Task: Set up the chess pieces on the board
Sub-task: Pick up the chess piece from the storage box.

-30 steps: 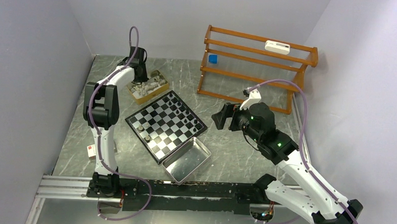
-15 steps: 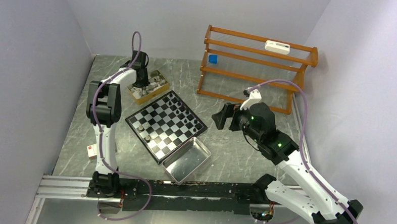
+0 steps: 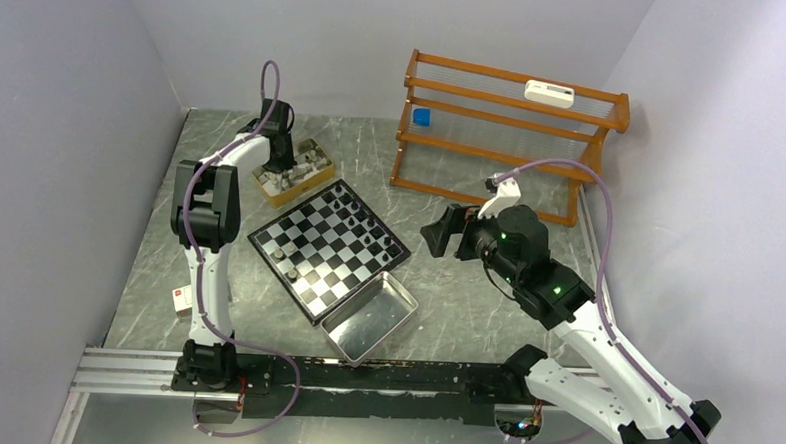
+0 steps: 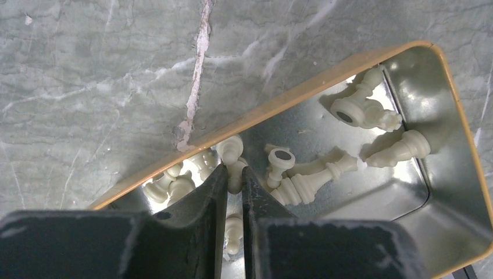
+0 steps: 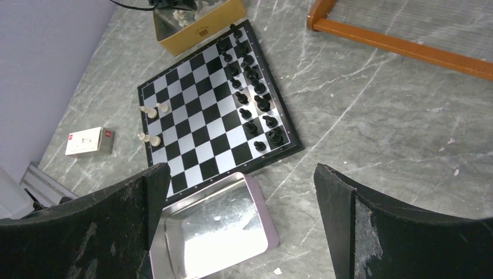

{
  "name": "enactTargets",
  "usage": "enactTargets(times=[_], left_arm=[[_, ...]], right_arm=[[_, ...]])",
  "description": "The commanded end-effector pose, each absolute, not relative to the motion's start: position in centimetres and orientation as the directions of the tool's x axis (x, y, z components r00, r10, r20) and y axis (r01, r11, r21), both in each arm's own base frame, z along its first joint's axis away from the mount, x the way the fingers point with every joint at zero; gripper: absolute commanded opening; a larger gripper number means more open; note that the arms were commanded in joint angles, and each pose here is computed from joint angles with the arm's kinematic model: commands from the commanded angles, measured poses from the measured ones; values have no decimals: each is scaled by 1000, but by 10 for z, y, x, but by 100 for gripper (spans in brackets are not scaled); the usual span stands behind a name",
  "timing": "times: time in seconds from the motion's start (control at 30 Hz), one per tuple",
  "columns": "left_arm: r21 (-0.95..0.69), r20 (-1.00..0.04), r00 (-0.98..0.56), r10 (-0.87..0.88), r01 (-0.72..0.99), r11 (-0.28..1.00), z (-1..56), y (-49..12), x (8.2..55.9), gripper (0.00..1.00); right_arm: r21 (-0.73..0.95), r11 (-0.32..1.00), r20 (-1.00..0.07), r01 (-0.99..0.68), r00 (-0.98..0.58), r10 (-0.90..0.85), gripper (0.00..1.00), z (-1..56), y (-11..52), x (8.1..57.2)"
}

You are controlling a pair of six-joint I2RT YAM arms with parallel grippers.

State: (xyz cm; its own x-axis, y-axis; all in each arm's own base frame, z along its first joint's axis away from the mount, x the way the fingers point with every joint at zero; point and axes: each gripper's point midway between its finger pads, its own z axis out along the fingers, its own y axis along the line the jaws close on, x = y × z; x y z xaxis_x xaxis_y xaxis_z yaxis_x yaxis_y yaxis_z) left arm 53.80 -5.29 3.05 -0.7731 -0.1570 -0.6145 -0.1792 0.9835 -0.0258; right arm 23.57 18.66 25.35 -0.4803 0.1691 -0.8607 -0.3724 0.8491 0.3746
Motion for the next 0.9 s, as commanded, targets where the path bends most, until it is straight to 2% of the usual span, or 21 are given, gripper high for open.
enactTargets(times=[0.0,0.53,0.87], left_arm=[[-56,-649,-745,-155,-156,986,60,-56,545,16],[-95,-640,-749,-169,-141,985,105,-61,517,16],[-137,-641,-751,-158,-90,986,148,-68,465,16]], right_arm=[[377,845,-870,-380,-459,182,100,261,185,234],[391,838,-867,-382,-458,196,100,257,183,229],[388,838,-869,-384,-454,195,100,255,182,229]])
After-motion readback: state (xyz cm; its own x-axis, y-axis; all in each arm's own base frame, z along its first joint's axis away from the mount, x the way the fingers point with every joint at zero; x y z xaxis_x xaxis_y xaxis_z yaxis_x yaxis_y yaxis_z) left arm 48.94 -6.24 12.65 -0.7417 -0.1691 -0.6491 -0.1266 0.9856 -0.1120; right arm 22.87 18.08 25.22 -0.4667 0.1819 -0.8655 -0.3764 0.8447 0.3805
